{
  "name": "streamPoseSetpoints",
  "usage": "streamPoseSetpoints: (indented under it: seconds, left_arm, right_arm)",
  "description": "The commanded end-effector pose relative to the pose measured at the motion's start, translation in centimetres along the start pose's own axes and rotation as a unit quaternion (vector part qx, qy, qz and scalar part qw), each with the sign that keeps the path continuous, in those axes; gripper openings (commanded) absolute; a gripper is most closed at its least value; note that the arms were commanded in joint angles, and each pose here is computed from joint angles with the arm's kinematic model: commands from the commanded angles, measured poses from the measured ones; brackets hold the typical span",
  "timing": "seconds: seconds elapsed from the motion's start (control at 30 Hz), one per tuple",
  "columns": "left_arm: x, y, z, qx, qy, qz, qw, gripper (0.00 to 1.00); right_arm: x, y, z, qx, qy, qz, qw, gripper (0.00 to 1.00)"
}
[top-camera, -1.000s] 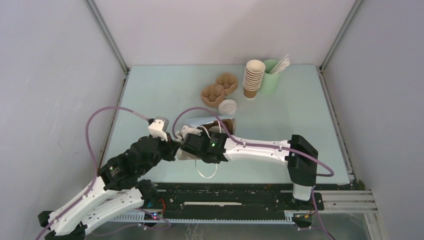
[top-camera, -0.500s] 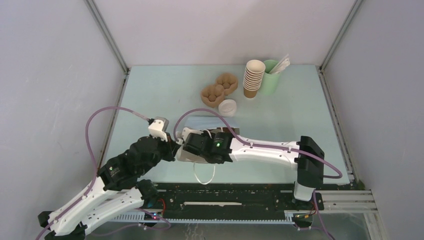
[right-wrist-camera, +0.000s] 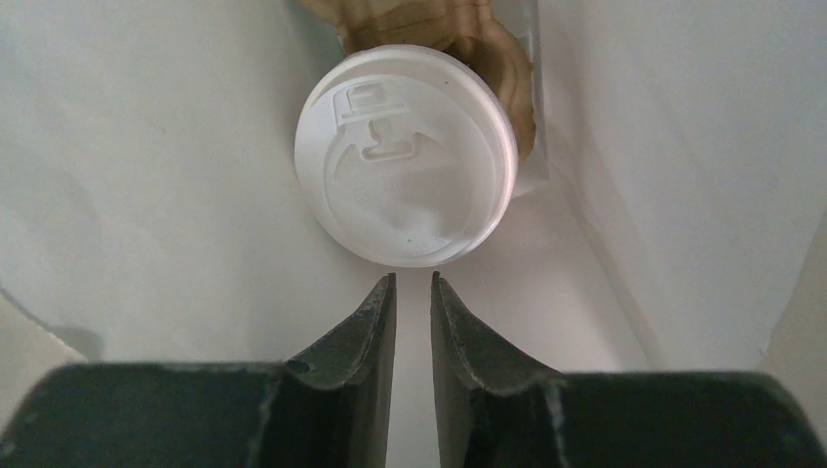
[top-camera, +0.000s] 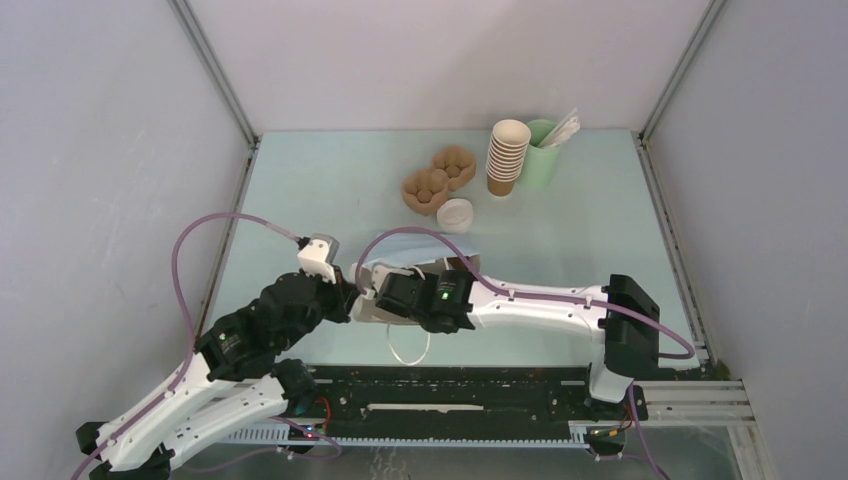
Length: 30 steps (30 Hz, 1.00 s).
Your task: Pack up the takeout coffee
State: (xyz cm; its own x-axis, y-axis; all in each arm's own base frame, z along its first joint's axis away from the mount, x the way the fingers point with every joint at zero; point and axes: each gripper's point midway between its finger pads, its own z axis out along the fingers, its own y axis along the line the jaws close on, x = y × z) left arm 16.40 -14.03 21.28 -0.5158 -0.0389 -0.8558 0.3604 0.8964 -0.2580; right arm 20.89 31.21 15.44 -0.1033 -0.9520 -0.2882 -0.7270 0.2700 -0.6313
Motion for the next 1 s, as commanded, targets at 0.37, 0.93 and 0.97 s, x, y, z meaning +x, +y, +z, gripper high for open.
streamPoseSetpoints:
  seconds: [0.37, 0.93, 0.97]
  left_arm:
    - [-1.3, -0.4, -0.4, 0.007, -0.018, 0.004, 1.0, 0.0]
    - [-1.1, -0.5, -0.2, 0.009, -0.015, 0.004, 1.0, 0.0]
    - [-1.1, -0.6, -0.1, 0.011, -0.015, 0.004, 1.0, 0.0]
  right_arm:
    - [3.1, -0.9, 3.1, 0.059, 0.093, -0.013, 0.994, 0.25]
    - [0.0, -1.5, 6.1, 0.042, 0.029, 0.07, 0.996, 0.22]
    - [-0.2, -1.4, 6.5, 0.033, 0.023, 0.075, 0.996, 0.22]
